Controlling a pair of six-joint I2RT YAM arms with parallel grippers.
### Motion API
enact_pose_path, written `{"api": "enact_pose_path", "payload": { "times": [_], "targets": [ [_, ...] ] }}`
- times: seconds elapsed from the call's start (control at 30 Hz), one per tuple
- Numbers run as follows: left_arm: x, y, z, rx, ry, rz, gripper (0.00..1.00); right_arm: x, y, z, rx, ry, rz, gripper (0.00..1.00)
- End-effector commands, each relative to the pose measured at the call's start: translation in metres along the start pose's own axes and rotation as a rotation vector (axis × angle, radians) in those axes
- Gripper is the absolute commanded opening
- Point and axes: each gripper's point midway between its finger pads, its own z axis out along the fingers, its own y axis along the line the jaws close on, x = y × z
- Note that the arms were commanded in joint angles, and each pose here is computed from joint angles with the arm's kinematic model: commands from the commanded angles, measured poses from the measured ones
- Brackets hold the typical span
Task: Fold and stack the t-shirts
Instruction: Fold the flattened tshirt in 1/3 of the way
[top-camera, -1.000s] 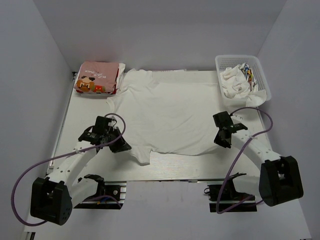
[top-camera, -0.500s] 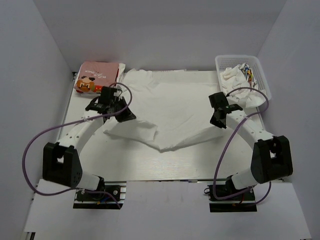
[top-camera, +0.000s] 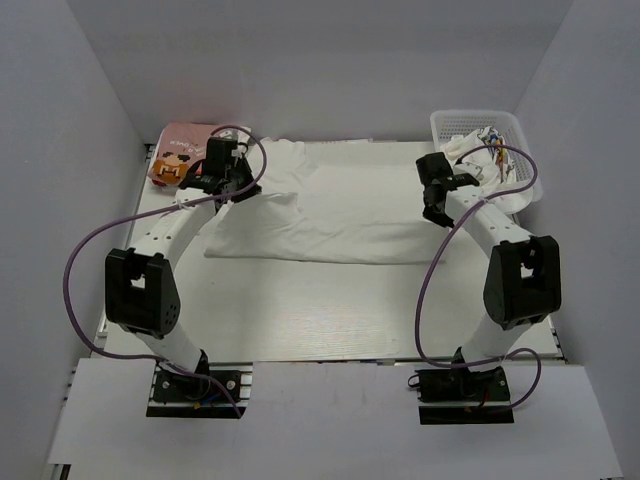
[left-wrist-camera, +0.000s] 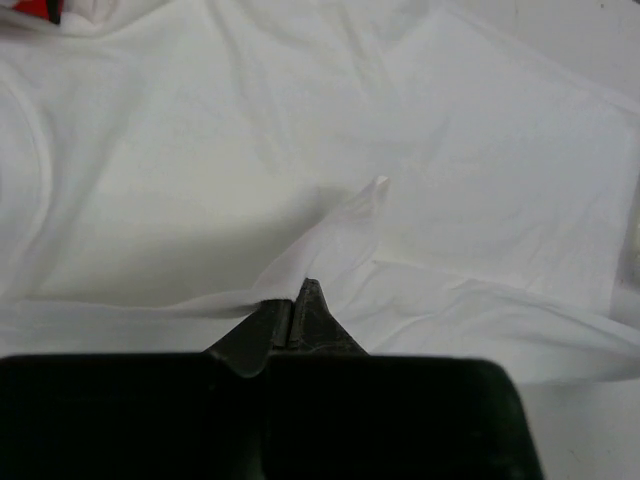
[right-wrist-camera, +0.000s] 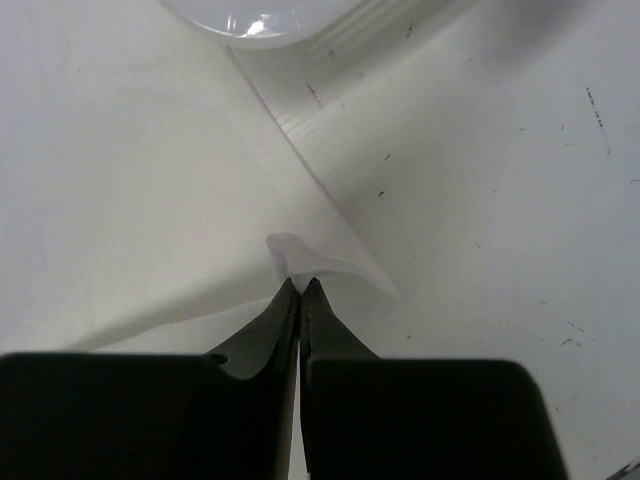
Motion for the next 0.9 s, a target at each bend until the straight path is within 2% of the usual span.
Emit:
{"api": "enact_pose_path", "payload": {
  "times": [0.0,0.3,0.33,0.4,0.43,0.47,0.5,0.53,0.7,0.73,0.77,0.83,0.87],
  "targets": [
    [-0.036,0.001,-0.001,-0.026,-0.117,0.046,0.00,-0.026,-0.009,-0.003,0.061,-0.057,0.033,0.00],
    [-0.050,0.025,0.048,-0.106,-0.103,0.039,0.00,-0.025,-0.004,0.022,0.103,-0.018,0.018,0.00],
    [-0.049,0.026,0.060,-0.113,-0.091,0.039,0.00,-0.028,-0.003,0.023,0.105,-0.018,0.020,0.02],
    [-0.052,0.032,0.073,-0.122,-0.092,0.033,0.01,-0.026,-0.002,0.030,0.121,-0.003,0.010,0.19],
    [-0.064,0.025,0.076,-0.109,-0.116,0.032,0.38,-0.032,0.002,0.028,0.112,-0.011,0.016,0.25],
    [-0.057,0.031,0.089,-0.112,-0.070,0.027,0.58,-0.028,0.001,0.028,0.125,0.006,-0.001,0.45],
    [-0.065,0.027,0.088,-0.115,-0.065,0.036,0.84,-0.031,0.003,0.026,0.115,0.006,-0.001,0.51],
    [-0.065,0.024,0.089,-0.101,-0.055,0.046,1.00,-0.031,0.004,0.026,0.115,0.009,-0.005,0.58],
    [-0.066,0.016,0.079,-0.058,-0.059,0.060,1.00,-0.020,0.014,0.013,0.009,0.046,-0.036,0.74],
    [-0.056,0.021,0.077,-0.068,-0.039,0.059,1.00,-0.017,0.015,0.012,-0.004,0.050,-0.046,0.74],
    [-0.063,0.014,0.066,-0.041,-0.071,0.061,1.00,-0.011,0.016,0.010,-0.012,0.060,-0.061,0.76],
    [-0.042,0.018,0.060,-0.041,-0.032,0.065,1.00,-0.003,0.020,0.003,-0.052,0.072,-0.068,0.79],
    [-0.038,0.014,0.056,-0.030,-0.039,0.072,1.00,0.016,0.019,0.005,-0.054,0.102,-0.106,0.81]
  ]
}}
